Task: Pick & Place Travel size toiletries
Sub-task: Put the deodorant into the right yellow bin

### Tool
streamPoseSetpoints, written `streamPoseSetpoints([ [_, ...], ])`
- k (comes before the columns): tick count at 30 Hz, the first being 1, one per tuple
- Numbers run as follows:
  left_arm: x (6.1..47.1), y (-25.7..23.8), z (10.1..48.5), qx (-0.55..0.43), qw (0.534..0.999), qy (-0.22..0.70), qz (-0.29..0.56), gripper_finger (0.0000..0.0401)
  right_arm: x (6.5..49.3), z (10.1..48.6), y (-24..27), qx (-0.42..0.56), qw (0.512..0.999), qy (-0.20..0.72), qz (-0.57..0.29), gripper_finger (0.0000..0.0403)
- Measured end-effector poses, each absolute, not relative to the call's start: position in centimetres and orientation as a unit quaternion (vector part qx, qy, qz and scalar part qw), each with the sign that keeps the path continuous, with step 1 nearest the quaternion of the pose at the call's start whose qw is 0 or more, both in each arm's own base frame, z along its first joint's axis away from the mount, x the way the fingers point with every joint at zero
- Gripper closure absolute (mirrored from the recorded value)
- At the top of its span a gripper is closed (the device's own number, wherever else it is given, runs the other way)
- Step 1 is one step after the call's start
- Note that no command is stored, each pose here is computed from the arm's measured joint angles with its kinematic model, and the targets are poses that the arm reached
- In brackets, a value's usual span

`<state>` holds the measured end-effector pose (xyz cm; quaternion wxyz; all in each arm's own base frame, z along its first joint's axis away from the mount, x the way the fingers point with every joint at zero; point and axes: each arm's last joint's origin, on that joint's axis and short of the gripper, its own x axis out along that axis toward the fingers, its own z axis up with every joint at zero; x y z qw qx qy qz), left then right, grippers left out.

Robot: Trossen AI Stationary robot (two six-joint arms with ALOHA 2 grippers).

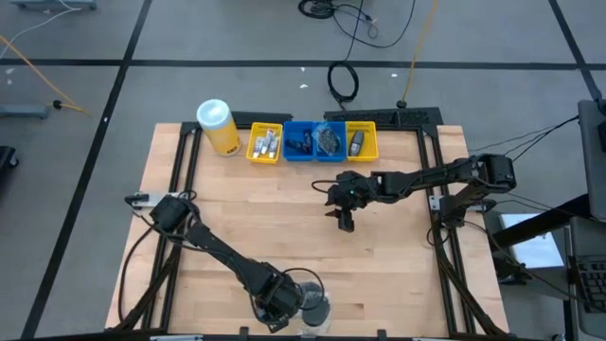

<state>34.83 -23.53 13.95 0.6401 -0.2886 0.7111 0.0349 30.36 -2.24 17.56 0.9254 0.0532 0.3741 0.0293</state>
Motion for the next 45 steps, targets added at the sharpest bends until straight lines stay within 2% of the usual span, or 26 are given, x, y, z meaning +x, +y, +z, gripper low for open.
streamPoseSetpoints([
  [7, 35.1, -23.1, 13.4, -0.263, 0.647, 0.715, 0.018, 0.0172, 30.4, 17.5, -2.2, 0.053, 0.925, 0.375, 0.029, 0.0248],
  [12, 35.0, -23.0, 13.3, -0.241, 0.655, 0.716, 0.010, 0.0207, 30.3, 17.5, -2.2, 0.053, 0.925, 0.375, 0.029, 0.0248],
  [25, 35.1, -21.6, 13.6, -0.215, 0.664, 0.715, 0.040, 0.0207, 30.4, 17.5, -2.3, 0.053, 0.925, 0.375, 0.029, 0.0248],
  [29, 34.7, -20.4, 14.9, -0.197, 0.667, 0.715, 0.073, 0.0207, 30.4, 17.6, -2.2, 0.053, 0.925, 0.375, 0.029, 0.0248],
  [36, 33.7, -17.7, 18.9, -0.160, 0.696, 0.685, 0.144, 0.0207, 30.5, 17.7, -2.3, 0.052, 0.929, 0.365, 0.029, 0.0248],
  [45, 32.8, -14.3, 22.2, -0.091, 0.726, 0.644, 0.224, 0.0207, 30.8, 18.1, -2.3, 0.061, 0.938, 0.339, 0.025, 0.0248],
])
